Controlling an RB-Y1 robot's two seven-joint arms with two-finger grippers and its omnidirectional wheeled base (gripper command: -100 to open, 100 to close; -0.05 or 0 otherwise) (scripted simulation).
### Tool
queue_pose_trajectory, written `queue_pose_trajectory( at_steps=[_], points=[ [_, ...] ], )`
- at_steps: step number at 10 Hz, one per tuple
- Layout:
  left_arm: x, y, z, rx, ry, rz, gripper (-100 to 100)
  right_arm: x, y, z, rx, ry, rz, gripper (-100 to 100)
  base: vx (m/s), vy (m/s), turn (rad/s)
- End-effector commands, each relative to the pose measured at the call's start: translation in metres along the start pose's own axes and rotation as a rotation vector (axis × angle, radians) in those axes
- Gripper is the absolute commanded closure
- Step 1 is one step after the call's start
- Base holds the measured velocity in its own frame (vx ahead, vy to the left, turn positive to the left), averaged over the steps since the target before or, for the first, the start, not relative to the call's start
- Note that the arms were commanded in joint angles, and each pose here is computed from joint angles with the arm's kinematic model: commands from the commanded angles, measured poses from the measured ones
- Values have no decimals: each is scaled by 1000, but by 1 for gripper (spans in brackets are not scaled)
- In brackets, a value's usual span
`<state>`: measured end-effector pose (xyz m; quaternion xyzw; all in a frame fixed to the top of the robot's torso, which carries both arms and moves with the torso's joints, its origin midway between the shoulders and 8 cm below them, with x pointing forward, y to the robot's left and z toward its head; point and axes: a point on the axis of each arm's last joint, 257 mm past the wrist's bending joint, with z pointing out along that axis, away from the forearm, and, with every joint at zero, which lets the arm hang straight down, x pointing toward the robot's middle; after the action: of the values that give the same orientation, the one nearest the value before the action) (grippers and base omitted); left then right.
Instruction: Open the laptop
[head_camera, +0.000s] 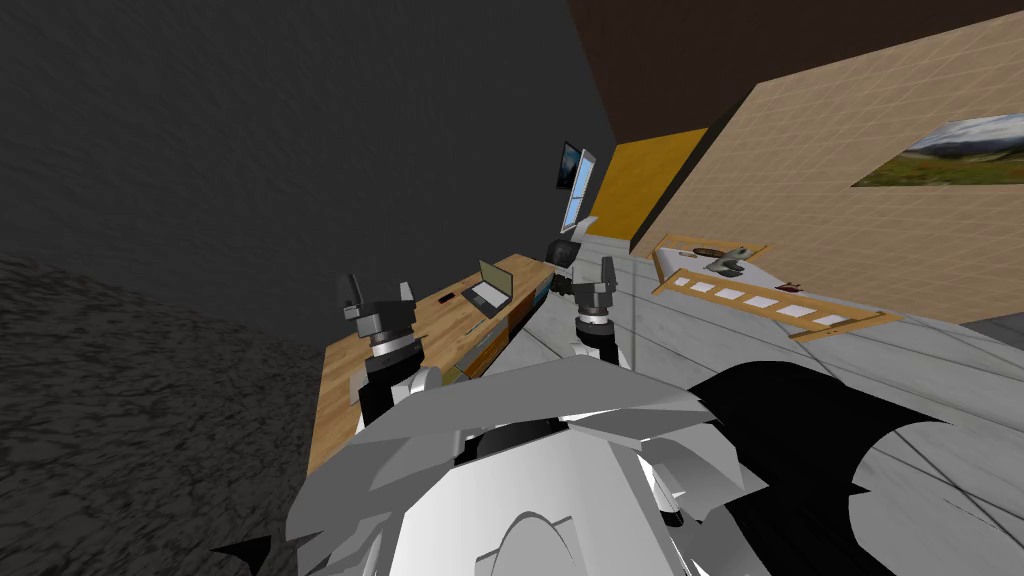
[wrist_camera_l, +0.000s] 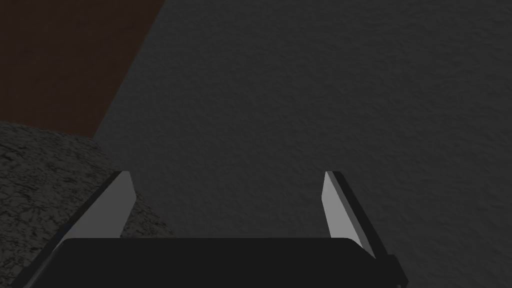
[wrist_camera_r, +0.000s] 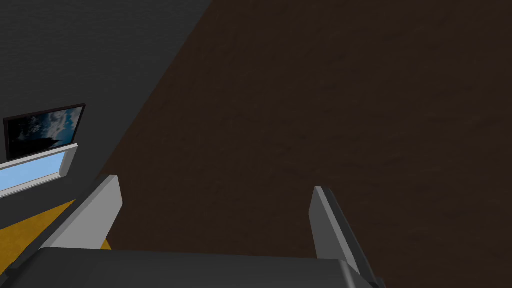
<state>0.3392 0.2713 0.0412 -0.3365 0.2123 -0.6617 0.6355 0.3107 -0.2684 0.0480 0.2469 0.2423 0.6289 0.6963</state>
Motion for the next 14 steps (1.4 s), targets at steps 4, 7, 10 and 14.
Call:
queue_pose_trajectory(
  at_steps=[4, 7, 10, 14],
  points=[
    [0, 0, 0, 0, 0, 0, 0, 0, 0, 0, 0, 0, 0, 0, 0, 0, 0],
    [0, 0, 0, 0, 0, 0, 0, 0, 0, 0, 0, 0, 0, 0, 0, 0, 0],
    [3, 6, -1, -19, 35, 10, -100, 0, 0, 0, 0, 0, 0, 0, 7, -8, 6],
    [2, 34, -6, -91, 108, 26, -100, 0, 0, 0, 0, 0, 0, 0, 66, -96, 47]
  ],
)
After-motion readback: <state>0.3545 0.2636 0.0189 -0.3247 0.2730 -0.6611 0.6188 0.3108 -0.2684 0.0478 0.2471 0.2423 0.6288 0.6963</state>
